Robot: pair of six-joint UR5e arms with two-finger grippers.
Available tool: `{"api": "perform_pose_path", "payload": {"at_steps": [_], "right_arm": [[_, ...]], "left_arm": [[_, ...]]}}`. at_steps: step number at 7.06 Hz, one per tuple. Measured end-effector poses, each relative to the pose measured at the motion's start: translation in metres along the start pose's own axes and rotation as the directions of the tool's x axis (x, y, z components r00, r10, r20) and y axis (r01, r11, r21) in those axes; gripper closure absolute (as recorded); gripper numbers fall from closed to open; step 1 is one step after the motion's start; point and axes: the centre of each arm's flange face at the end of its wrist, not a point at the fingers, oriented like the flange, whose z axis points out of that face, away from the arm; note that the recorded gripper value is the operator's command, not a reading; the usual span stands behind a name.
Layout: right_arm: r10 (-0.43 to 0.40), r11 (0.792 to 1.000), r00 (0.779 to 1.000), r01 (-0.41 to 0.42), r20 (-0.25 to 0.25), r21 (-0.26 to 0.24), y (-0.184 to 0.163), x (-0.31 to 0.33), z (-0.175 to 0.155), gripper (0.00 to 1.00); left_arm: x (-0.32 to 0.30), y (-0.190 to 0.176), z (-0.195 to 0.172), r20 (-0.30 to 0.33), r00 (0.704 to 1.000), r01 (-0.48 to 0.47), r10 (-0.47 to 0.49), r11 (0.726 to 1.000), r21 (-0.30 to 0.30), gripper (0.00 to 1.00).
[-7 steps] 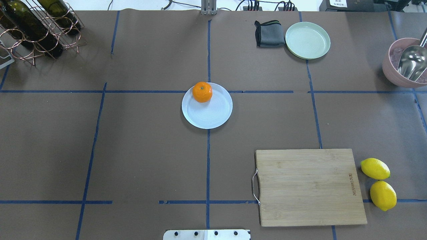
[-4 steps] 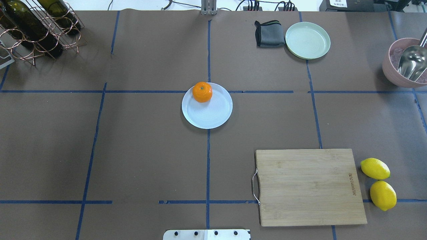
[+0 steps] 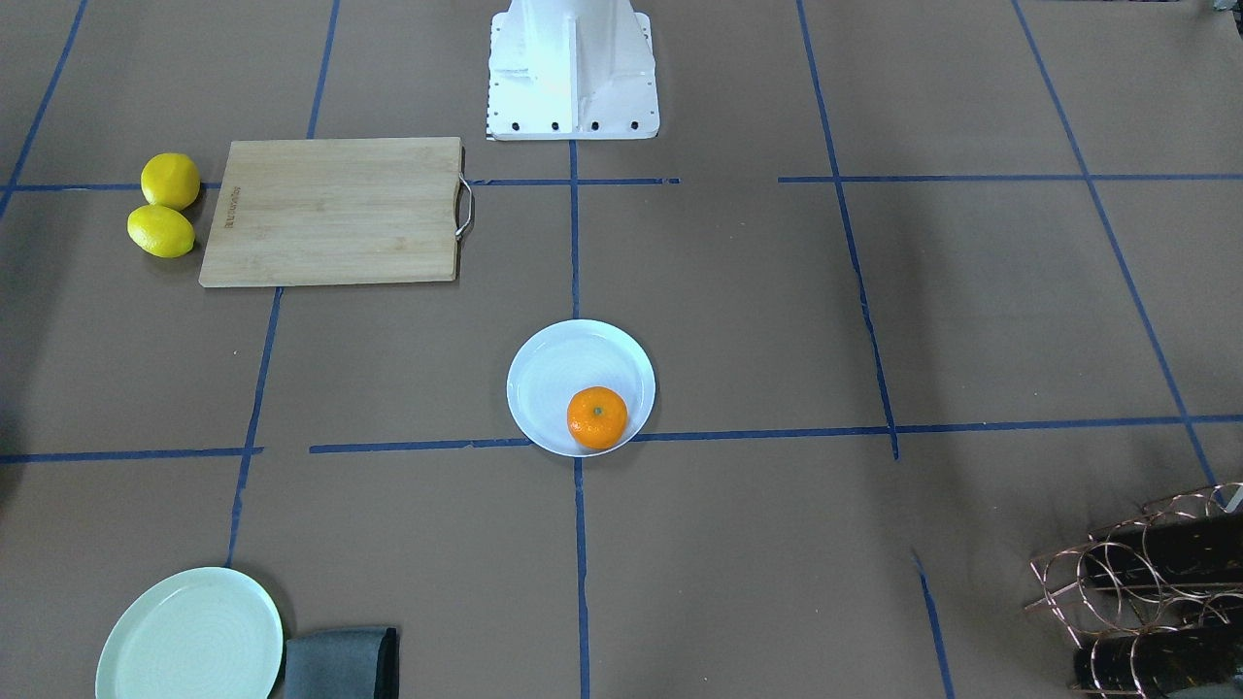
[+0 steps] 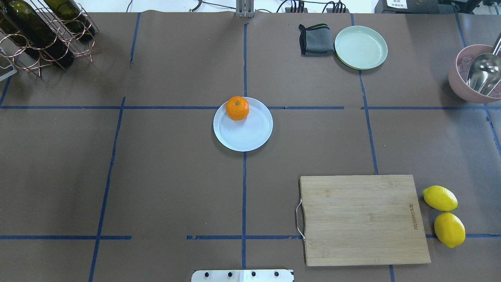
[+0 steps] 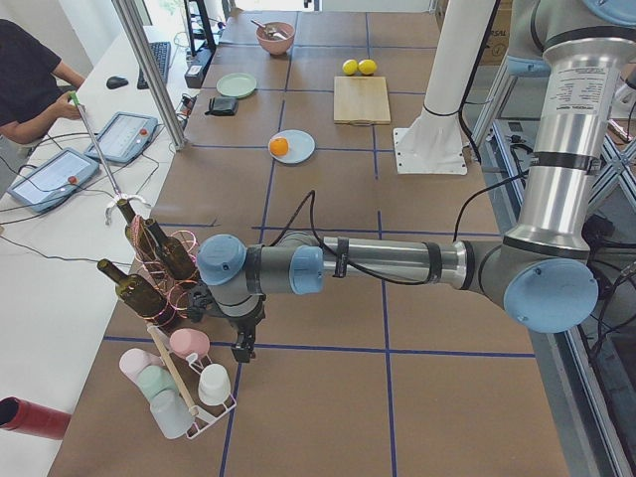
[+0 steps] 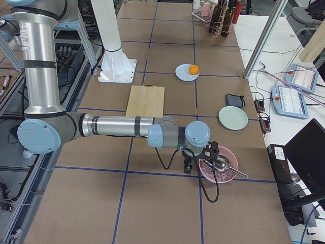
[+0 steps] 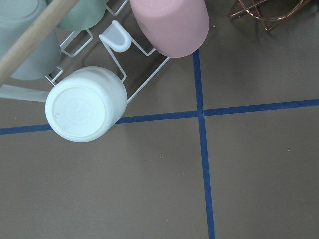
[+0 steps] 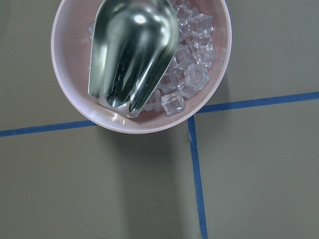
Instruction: Pick orange to plate
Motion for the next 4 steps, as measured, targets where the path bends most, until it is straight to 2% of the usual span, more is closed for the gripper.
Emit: {"api": "perform_pose_path", "payload": {"at_steps": [4], "right_arm": [[0.004, 1.000, 1.000, -0.004, -0.001, -0.005, 0.0081, 0.0071, 0.0046, 0.00]], "left_arm": [[-0.0005, -0.0006, 0.0004, 0.002, 1.000, -0.009, 0.009, 1.000, 0.008, 0.00]]}}
